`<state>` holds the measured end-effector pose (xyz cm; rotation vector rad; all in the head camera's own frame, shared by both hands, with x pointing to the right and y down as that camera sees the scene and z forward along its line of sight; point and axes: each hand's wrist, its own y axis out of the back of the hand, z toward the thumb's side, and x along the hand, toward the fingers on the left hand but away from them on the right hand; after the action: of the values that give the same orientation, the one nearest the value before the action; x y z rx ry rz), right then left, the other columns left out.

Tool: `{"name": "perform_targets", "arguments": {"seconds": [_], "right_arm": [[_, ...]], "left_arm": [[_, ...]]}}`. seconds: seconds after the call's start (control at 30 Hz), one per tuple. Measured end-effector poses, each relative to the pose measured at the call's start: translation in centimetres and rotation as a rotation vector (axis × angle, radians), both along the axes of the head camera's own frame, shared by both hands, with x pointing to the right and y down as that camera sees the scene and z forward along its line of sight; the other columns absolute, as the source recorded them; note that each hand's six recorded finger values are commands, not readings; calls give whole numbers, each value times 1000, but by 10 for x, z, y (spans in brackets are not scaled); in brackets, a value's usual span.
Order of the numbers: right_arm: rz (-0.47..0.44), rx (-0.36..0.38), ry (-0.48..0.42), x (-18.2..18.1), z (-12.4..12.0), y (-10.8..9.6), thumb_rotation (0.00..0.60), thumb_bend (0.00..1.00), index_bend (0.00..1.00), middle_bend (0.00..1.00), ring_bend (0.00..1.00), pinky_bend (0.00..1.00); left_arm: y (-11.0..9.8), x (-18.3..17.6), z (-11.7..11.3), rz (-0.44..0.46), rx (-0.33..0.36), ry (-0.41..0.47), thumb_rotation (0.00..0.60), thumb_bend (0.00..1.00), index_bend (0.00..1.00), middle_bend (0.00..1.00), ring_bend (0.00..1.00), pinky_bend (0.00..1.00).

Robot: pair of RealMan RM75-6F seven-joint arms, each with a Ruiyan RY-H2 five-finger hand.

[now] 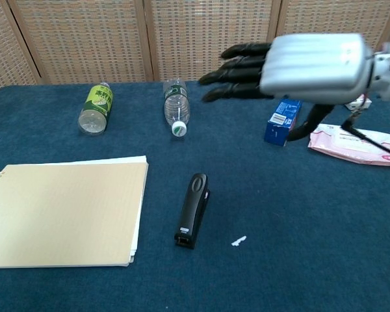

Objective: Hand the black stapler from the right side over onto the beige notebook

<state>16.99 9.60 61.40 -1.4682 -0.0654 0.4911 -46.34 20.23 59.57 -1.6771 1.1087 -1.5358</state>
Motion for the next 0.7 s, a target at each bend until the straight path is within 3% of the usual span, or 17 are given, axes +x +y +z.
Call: {"name": "perform_targets", "arguments": {"seconds": [0.1, 0.3, 0.5, 0.7], "right_arm": [[193, -18, -39, 55, -8, -10, 600, 0, 0, 2, 4, 0], [557, -96, -57, 132, -15, -13, 600, 0, 0, 0, 0, 0], [843, -190, -74, 166, -22, 22, 600, 0, 0, 0, 0, 0], [1024, -225, -47, 188, -33, 69, 600, 0, 0, 0, 0, 0]], "left_arm": [[1, 8, 1, 27, 2, 24, 600, 0, 0, 0, 0, 0], [-2, 26, 0, 96, 9, 71, 600, 0, 0, 0, 0, 0], [-19, 64, -3, 285, 44, 94, 600, 0, 0, 0, 0, 0], [-36, 124, -5, 610, 92, 115, 600, 0, 0, 0, 0, 0]]}}
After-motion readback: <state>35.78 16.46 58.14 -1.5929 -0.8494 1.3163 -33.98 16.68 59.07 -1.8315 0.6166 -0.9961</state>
